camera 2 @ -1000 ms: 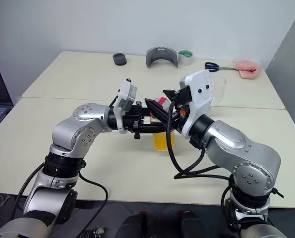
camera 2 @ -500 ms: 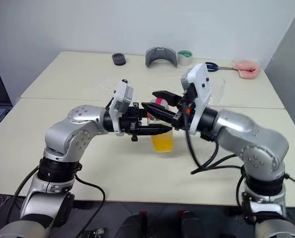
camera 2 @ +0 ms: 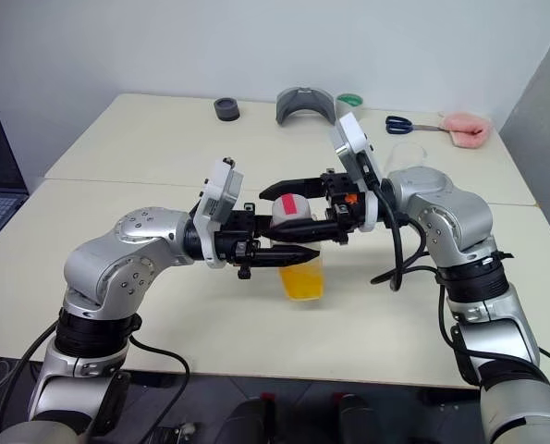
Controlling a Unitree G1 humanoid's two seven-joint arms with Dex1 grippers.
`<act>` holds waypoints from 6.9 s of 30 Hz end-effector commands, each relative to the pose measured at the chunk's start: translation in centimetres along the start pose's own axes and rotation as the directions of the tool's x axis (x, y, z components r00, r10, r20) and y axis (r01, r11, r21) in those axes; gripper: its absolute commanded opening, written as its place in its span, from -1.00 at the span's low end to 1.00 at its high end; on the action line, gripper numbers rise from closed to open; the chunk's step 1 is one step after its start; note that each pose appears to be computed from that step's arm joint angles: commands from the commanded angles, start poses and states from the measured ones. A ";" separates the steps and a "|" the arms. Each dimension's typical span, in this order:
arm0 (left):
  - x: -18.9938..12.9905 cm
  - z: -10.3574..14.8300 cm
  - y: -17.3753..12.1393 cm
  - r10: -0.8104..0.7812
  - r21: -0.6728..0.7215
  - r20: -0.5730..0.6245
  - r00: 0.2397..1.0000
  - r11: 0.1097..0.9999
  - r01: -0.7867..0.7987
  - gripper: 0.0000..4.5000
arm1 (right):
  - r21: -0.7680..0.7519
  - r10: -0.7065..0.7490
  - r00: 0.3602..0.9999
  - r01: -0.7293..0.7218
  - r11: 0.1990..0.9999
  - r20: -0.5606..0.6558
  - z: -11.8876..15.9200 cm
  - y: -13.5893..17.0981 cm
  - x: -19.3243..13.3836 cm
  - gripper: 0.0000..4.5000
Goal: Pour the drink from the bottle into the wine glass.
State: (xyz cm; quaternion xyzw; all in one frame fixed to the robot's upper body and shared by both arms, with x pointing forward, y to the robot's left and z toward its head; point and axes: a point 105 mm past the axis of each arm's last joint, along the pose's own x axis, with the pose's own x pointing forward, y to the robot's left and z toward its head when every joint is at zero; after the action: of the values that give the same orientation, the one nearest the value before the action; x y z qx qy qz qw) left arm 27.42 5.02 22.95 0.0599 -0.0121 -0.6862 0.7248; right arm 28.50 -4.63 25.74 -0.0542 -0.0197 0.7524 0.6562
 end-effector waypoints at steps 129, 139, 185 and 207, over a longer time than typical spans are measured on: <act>0.0 1.0 0.9 -0.020 0.081 0.013 1.000 0.997 0.019 -0.04 | -0.259 -0.187 0.975 0.212 0.943 0.118 4.4 1.3 -0.3 -0.16; -0.8 0.6 0.7 0.030 0.072 0.007 1.000 0.997 -0.030 -0.04 | -0.140 -0.430 0.881 0.460 0.877 0.197 6.3 1.4 -3.7 -0.16; -6.4 -1.0 8.7 0.575 0.153 -0.020 0.818 0.810 -0.566 -0.04 | -0.066 -0.605 0.793 0.609 0.790 0.069 -0.6 5.1 -5.3 0.99; -16.1 -4.4 16.3 0.972 0.066 0.101 0.211 0.205 -0.977 -0.04 | -0.083 -0.388 0.919 0.393 0.916 0.067 0.2 2.7 -0.1 0.99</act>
State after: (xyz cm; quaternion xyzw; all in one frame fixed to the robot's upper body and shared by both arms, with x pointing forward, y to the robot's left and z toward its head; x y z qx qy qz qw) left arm 43.02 21.82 18.79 0.0648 -0.0532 -0.0913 0.9923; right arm 26.29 -5.42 24.70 -0.0479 -0.0559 0.5990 0.7973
